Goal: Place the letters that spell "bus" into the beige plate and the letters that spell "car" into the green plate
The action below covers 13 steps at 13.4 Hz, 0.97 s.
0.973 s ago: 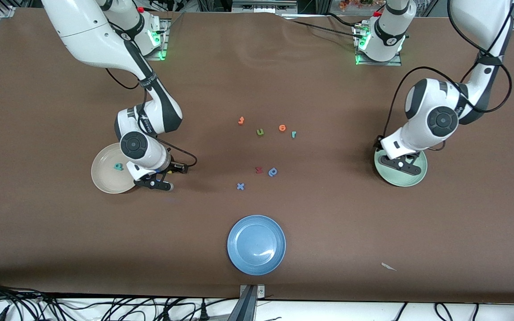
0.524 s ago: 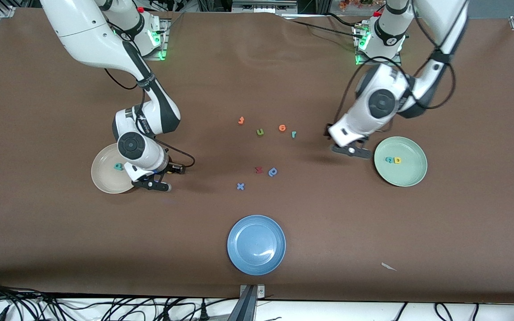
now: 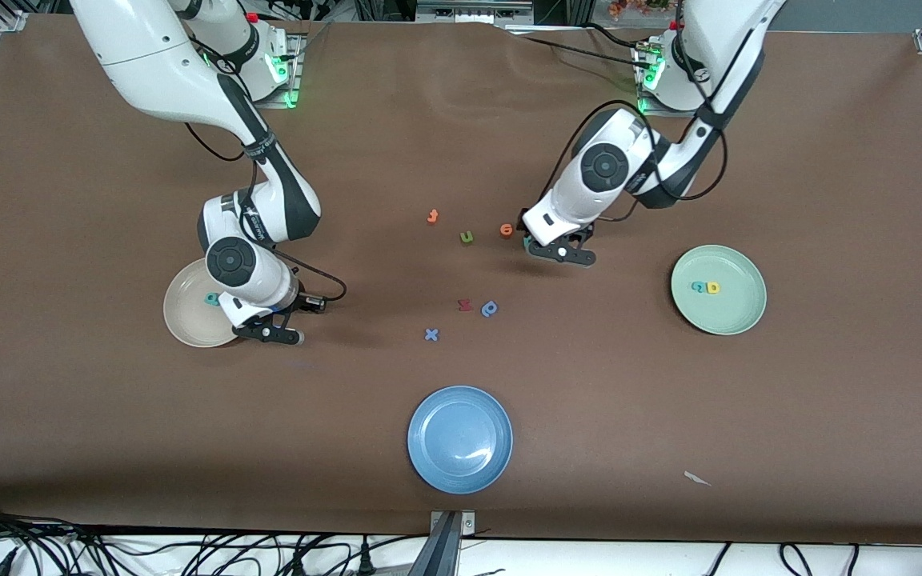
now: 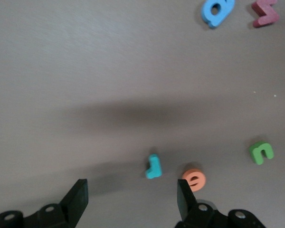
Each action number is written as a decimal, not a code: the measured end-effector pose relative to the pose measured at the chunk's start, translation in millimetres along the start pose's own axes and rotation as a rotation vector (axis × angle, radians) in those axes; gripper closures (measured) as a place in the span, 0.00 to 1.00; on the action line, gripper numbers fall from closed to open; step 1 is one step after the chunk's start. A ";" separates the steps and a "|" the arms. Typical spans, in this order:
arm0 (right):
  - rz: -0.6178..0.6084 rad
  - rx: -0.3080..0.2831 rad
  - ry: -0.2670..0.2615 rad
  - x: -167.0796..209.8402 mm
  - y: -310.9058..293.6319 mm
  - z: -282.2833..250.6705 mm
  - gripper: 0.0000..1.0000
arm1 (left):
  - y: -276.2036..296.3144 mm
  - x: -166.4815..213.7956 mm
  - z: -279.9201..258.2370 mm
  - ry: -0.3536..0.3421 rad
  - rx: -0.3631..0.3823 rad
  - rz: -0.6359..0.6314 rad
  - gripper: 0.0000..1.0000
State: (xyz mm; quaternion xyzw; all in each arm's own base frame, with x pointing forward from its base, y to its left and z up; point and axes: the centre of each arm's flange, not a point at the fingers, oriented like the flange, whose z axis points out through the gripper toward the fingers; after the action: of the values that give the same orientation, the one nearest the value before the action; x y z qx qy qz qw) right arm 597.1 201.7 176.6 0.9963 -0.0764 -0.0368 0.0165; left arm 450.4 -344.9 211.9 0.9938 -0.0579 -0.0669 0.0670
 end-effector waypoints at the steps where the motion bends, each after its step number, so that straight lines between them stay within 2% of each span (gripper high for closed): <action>1: 0.000 0.001 0.002 -0.1 -0.1 0.1 0.52 | 4.9 -2.1 7.4 -0.004 -0.005 -0.002 0.16; 6: -0.002 0.029 0.051 -8.7 3.9 1.7 0.53 | 9.3 -5.1 28.1 -0.018 -0.015 0.001 0.23; 7: -0.002 0.030 0.054 -8.5 4.0 0.9 0.58 | 9.5 -5.1 29.3 -0.018 -0.016 0.001 0.28; 8: -0.001 0.030 0.056 -8.1 4.6 -0.3 0.67 | 10.0 -5.5 30.8 -0.020 -0.016 0.001 0.28; 9: 0.000 0.030 0.057 -7.8 5.1 -0.7 0.77 | 10.6 -6.3 32.8 -0.023 -0.016 0.002 0.33; 10: 0.000 0.030 0.057 -7.8 5.1 -0.7 0.77 | 11.1 -7.2 35.2 -0.027 -0.015 0.003 0.33; 11: -0.001 0.030 0.057 -7.9 5.1 -0.8 0.77 | 11.1 -7.6 37.2 -0.030 -0.014 0.003 0.41; 12: -0.001 0.030 0.057 -7.9 5.1 -0.9 0.77 | 10.7 -7.8 39.0 -0.033 -0.013 0.002 0.41; 13: -0.003 0.030 0.057 -7.8 5.1 -1.4 0.77 | 9.4 -7.7 41.4 -0.037 -0.012 -0.001 0.51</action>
State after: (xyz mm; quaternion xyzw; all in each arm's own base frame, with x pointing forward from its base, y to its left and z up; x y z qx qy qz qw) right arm 588.8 197.8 178.7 0.9971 -0.0751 -0.0075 0.0037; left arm 435.9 -358.4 173.6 0.9920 -0.0583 -0.0858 0.0718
